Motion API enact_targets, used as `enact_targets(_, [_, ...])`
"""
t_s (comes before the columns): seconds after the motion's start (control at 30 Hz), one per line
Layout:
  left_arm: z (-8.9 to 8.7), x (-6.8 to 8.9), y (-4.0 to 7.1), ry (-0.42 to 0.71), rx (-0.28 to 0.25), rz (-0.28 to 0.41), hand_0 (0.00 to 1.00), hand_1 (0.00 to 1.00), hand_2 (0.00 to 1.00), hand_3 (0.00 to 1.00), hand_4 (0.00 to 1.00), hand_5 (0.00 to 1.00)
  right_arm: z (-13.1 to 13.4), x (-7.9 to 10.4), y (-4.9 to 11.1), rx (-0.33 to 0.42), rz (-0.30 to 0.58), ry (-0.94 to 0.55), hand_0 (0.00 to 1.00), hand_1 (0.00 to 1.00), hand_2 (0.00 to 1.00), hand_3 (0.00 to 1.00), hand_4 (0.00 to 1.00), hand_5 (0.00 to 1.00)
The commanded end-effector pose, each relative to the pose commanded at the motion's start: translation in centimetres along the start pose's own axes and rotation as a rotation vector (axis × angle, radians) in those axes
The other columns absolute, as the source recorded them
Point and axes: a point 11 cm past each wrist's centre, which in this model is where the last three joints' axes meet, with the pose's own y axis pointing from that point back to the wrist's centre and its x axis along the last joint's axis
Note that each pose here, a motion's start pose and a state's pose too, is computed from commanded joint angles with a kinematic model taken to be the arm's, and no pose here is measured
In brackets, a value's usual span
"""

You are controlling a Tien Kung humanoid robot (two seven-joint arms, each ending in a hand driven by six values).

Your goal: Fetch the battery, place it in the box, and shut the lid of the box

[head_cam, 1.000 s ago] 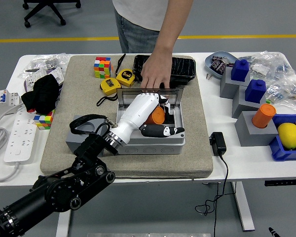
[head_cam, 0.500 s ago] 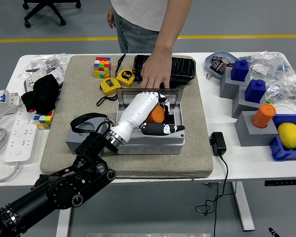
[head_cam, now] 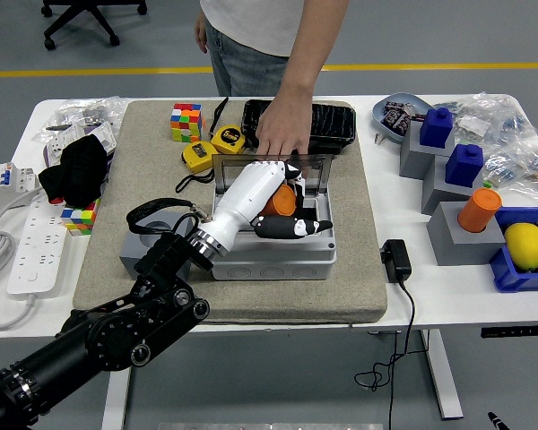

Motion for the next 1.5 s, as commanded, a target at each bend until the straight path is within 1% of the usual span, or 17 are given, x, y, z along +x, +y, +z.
enact_targets(0.03, [-0.1,-0.1,0.0,0.001,0.002,-0.003,0.103,0.012,0.047,0.056,0.998,0.493,0.0,0.0,0.0,0.001,0.000,-0.001,0.766,0.692,0.713,0.765,0.998,0.998])
enact_targets(0.07, [-0.1,-0.1,0.1,0.002,0.002,-0.004,0.127,0.026,0.073,0.078,0.998,0.503,0.0,0.0,0.0,0.001,0.000,-0.001,0.766,0.692,0.713,0.765,0.998,0.998])
enact_targets(0.23, [0.1,-0.2,0.1,0.001,-0.004,-0.009,0.127,0.026,0.073,0.078,0.998,0.503,0.2,0.0,0.0,-0.005,0.001,-0.001,0.766,0.692,0.713,0.765,0.998,0.998])
enact_targets(0.27, [0.1,-0.2,0.1,-0.001,-0.005,-0.010,0.164,0.096,0.122,0.133,0.998,0.512,0.2,0.0,0.0,-0.005,0.001,-0.001,0.765,0.692,0.712,0.765,0.998,0.998])
enact_targets(0.43, [-0.1,-0.3,0.0,-0.004,-0.001,-0.034,0.164,0.096,0.122,0.133,0.998,0.512,0.0,0.0,0.0,0.000,0.001,-0.003,0.765,0.692,0.712,0.765,0.998,0.998])
enact_targets(0.47, [-0.1,-0.3,0.1,-0.005,-0.002,-0.037,0.263,0.223,0.209,0.240,0.998,0.520,0.0,0.0,0.0,0.001,0.000,-0.003,0.766,0.691,0.712,0.764,0.998,0.998])
enact_targets(0.63, [-0.1,-0.5,0.1,-0.009,-0.001,-0.051,0.263,0.223,0.209,0.240,0.998,0.520,0.1,-0.1,0.0,-0.004,-0.001,-0.001,0.766,0.691,0.712,0.764,0.998,0.998])
enact_targets(0.67, [-0.1,-0.6,0.1,-0.010,-0.002,-0.053,0.330,0.357,0.331,0.371,0.998,0.533,0.2,0.0,0.0,-0.005,-0.001,-0.001,0.766,0.691,0.712,0.764,0.998,0.998])
enact_targets(0.83, [-0.2,-0.6,0.1,-0.011,0.002,-0.060,0.330,0.357,0.331,0.371,0.998,0.533,0.2,0.1,0.0,-0.006,0.002,0.000,0.766,0.691,0.712,0.764,0.998,0.998])
enact_targets(0.87, [-0.3,-0.6,0.1,-0.011,0.003,-0.061,0.375,0.433,0.425,0.442,0.998,0.544,0.2,0.1,0.0,-0.006,0.002,0.000,0.766,0.692,0.712,0.765,0.998,0.998])
enact_targets(1.23, [0.5,-0.4,0.0,-0.006,-0.017,-0.052,0.376,0.440,0.421,0.450,0.998,0.551,0.3,0.1,0.0,-0.008,0.002,0.000,0.767,0.692,0.713,0.765,0.998,0.998])
enact_targets(1.27, [0.6,-0.4,0.0,-0.004,-0.020,-0.050,0.370,0.434,0.423,0.448,0.998,0.565,0.3,0.1,0.0,-0.009,0.002,0.000,0.764,0.692,0.712,0.765,0.998,0.998])
enact_targets(1.5, [2.0,0.1,-0.1,0.017,-0.056,-0.028,0.368,0.431,0.418,0.448,0.998,0.570,0.3,0.0,0.0,-0.008,0.001,-0.002,0.766,0.692,0.713,0.765,0.998,0.998])
